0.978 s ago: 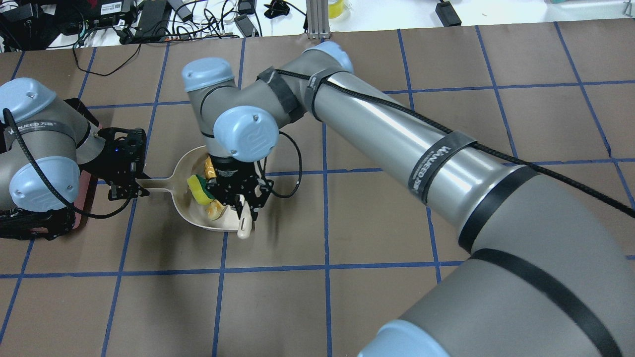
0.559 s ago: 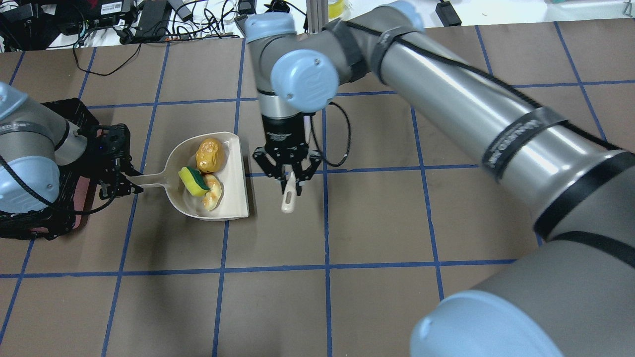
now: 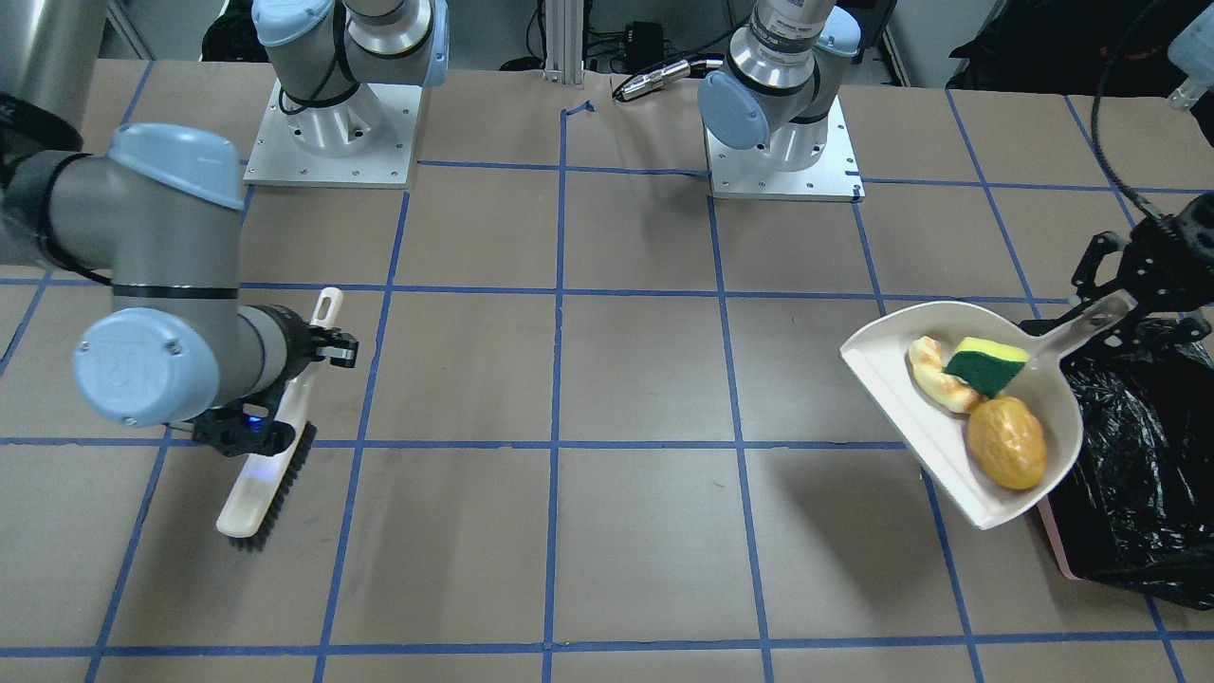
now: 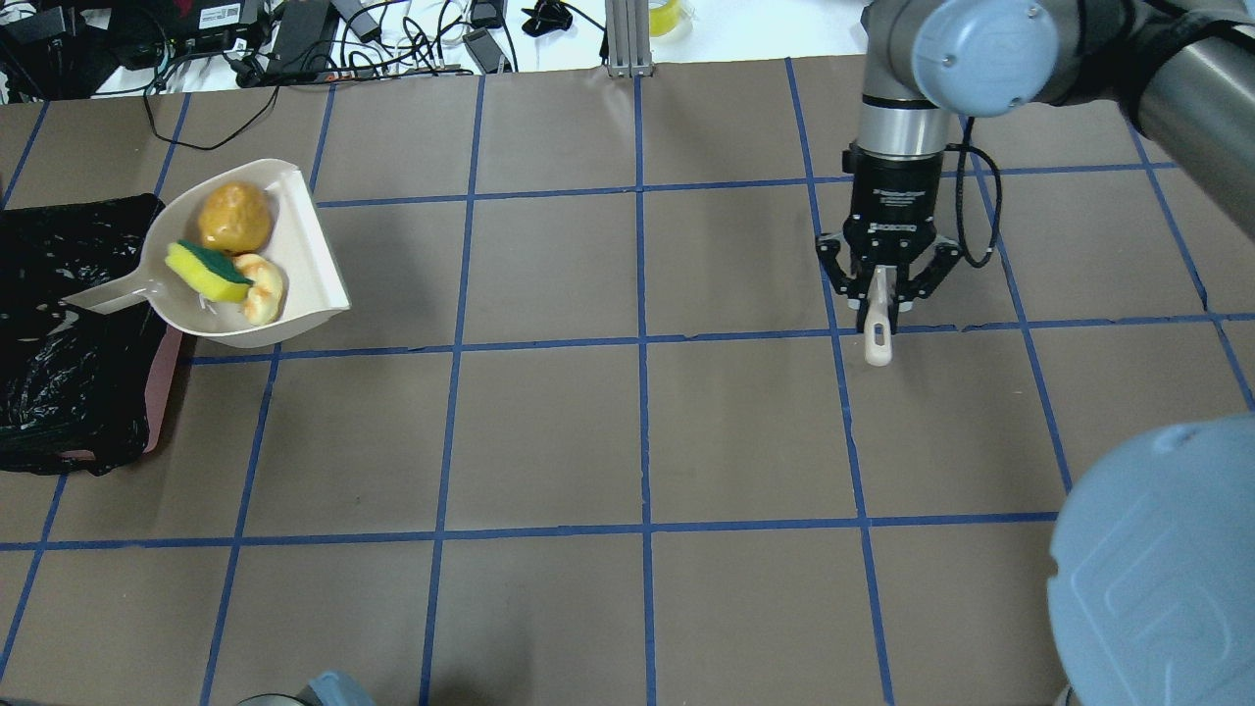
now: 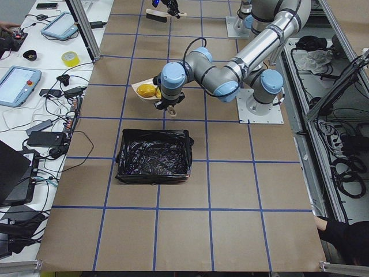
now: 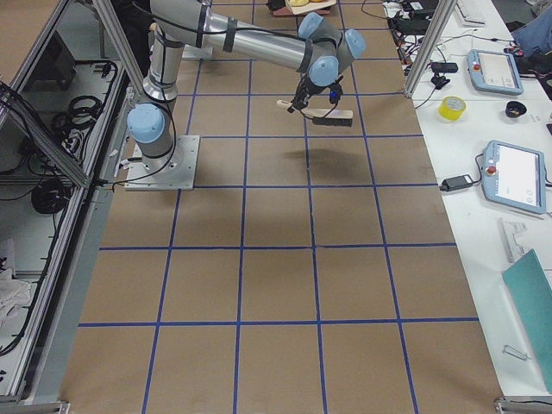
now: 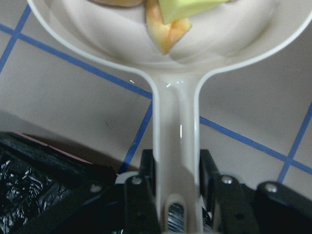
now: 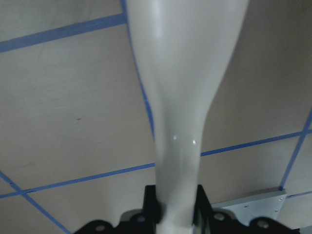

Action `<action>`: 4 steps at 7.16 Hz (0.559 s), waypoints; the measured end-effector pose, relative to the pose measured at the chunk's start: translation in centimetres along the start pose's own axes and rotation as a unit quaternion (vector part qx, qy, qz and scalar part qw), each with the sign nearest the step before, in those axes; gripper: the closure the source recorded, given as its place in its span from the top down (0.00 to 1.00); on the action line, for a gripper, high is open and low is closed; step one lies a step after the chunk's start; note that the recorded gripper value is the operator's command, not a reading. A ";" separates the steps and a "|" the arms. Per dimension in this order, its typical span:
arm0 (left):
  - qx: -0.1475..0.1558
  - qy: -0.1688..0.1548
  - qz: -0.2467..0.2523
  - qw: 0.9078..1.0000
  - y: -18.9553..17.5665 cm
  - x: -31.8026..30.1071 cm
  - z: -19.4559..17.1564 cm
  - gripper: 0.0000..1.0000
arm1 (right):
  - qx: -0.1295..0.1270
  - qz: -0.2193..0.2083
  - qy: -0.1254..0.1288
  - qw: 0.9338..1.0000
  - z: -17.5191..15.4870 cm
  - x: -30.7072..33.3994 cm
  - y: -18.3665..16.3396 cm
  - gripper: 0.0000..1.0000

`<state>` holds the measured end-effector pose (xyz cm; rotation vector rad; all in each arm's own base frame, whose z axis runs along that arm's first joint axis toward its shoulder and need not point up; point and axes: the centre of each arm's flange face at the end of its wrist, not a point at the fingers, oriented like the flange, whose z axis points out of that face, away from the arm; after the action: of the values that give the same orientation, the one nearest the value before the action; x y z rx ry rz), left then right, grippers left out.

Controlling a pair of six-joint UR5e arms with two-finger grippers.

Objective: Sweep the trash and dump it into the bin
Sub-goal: 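Tip the dustpan over the bin with the left gripper while the right withdraws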

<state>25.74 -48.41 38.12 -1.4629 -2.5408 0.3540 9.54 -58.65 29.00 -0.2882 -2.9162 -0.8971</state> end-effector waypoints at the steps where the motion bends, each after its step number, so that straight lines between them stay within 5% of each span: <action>1: -0.010 -0.012 -0.036 0.999 3.8 -0.4 -2.2 0.00 | -0.010 -0.004 0.011 1.000 0.9 3.7 -2.3 0.02; 4: -0.057 -0.051 -0.119 0.990 13.1 -2.7 -8.3 0.00 | -0.035 -0.040 0.036 0.998 3.3 12.5 -7.1 0.02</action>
<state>40.19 -43.44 41.99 -1.1848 -2.8204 0.2551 -4.23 -60.57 23.99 -0.1422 -2.8527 -0.9999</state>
